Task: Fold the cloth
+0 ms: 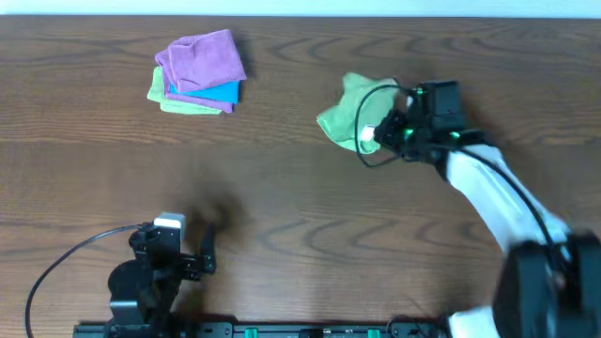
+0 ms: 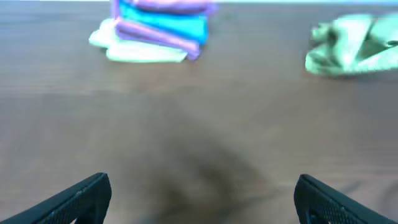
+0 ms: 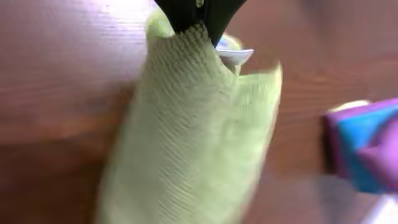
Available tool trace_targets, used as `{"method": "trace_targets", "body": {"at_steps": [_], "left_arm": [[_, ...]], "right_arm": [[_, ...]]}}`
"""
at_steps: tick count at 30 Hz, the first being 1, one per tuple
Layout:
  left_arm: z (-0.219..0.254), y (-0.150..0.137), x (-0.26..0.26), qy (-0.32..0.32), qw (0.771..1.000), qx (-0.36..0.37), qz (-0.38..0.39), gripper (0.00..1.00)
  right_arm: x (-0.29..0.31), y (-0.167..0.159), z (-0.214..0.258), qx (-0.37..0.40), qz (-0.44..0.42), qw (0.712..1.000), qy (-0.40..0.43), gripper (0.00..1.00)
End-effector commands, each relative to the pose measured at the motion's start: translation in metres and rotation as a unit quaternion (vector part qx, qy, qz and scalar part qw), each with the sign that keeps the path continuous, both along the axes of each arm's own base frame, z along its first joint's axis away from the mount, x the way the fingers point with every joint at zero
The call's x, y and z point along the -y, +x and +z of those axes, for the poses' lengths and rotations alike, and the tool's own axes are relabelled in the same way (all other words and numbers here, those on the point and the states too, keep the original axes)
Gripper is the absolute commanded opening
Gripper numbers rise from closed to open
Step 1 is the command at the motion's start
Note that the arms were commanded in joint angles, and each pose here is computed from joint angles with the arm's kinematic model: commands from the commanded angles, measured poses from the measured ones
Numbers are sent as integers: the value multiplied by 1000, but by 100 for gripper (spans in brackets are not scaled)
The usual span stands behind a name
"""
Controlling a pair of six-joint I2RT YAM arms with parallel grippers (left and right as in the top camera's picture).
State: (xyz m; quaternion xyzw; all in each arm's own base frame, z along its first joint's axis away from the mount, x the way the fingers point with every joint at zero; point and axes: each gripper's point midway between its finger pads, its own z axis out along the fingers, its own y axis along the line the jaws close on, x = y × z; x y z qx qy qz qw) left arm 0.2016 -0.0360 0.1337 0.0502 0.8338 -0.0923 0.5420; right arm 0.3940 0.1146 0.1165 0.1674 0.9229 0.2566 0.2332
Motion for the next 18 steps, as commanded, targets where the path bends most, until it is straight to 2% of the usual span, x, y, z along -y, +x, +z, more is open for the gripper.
{"method": "trace_targets", "body": {"at_steps": [1, 4, 11, 18], "left_arm": [[8, 0, 14, -105, 994, -8, 1, 95], [8, -2, 18, -178, 983, -31, 18, 95], [14, -1, 21, -270, 961, -49, 44, 95], [6, -4, 21, -274, 958, -68, 51, 95]], "right_arm": [[16, -8, 28, 33, -5, 999, -35, 1], [25, -15, 38, 42, -10, 997, -61, 1], [36, -27, 26, 8, -21, 996, -85, 1], [88, -66, -1, -91, -97, 971, -197, 3]]}}
